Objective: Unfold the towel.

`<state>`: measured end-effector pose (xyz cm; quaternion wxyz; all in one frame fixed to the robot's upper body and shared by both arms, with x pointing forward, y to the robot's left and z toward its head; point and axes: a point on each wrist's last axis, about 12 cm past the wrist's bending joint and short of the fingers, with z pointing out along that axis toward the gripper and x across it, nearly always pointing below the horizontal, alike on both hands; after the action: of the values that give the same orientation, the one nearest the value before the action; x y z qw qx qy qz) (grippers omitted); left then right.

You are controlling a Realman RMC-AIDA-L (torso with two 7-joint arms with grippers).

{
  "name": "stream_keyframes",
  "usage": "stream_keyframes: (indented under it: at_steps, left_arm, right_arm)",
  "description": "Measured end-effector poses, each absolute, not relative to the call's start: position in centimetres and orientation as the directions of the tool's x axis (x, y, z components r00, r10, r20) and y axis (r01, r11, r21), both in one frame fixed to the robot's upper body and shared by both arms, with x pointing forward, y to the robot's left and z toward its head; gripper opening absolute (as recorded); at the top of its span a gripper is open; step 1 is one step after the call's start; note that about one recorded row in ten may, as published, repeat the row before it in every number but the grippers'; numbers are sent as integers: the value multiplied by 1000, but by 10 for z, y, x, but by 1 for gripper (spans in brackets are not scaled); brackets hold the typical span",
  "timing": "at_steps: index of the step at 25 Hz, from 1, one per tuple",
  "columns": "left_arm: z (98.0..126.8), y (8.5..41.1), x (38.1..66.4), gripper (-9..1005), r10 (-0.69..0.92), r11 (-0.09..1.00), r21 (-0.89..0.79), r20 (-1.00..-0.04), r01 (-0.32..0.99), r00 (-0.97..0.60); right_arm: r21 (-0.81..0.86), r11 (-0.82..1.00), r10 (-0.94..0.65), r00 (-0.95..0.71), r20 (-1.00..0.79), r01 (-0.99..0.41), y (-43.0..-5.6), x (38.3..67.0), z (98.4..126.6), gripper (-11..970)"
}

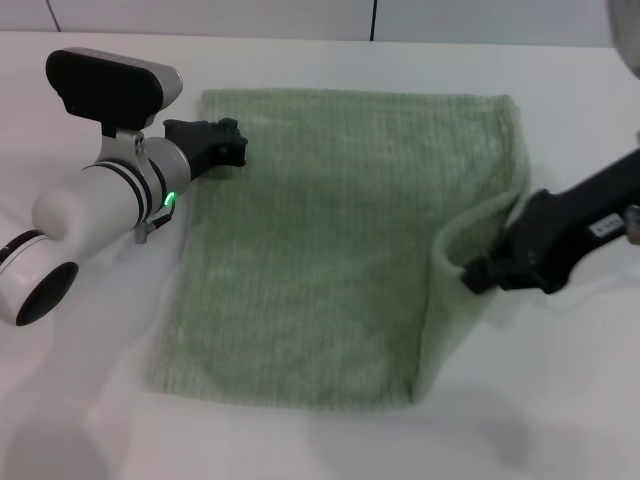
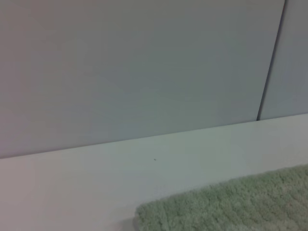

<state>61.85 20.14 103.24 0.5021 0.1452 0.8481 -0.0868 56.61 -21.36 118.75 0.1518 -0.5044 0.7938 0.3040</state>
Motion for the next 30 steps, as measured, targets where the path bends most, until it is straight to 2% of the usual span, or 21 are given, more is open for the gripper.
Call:
stream_keyframes:
  at_steps: [12, 17, 25, 30]
  left_arm:
    - [1034, 199, 619, -1, 158, 942, -4, -879, 337, -451]
    - [1034, 199, 619, -1, 157, 942, -4, -879, 336, -451]
    - [1034, 199, 619, -1, 156, 942, -5, -879, 336, -451]
    - [1034, 199, 619, -1, 155, 942, -5, -879, 335, -451]
  right_arm:
    - [364, 374, -757, -508, -411, -853, -232, 560, 1175, 40]
    - [373, 361, -763, -501, -408, -854, -231, 560, 1177, 245]
    - [340, 376, -744, -500, -444, -862, -234, 565, 1185, 372]
    - [203, 452, -650, -476, -592, -869, -240, 582, 1194, 436]
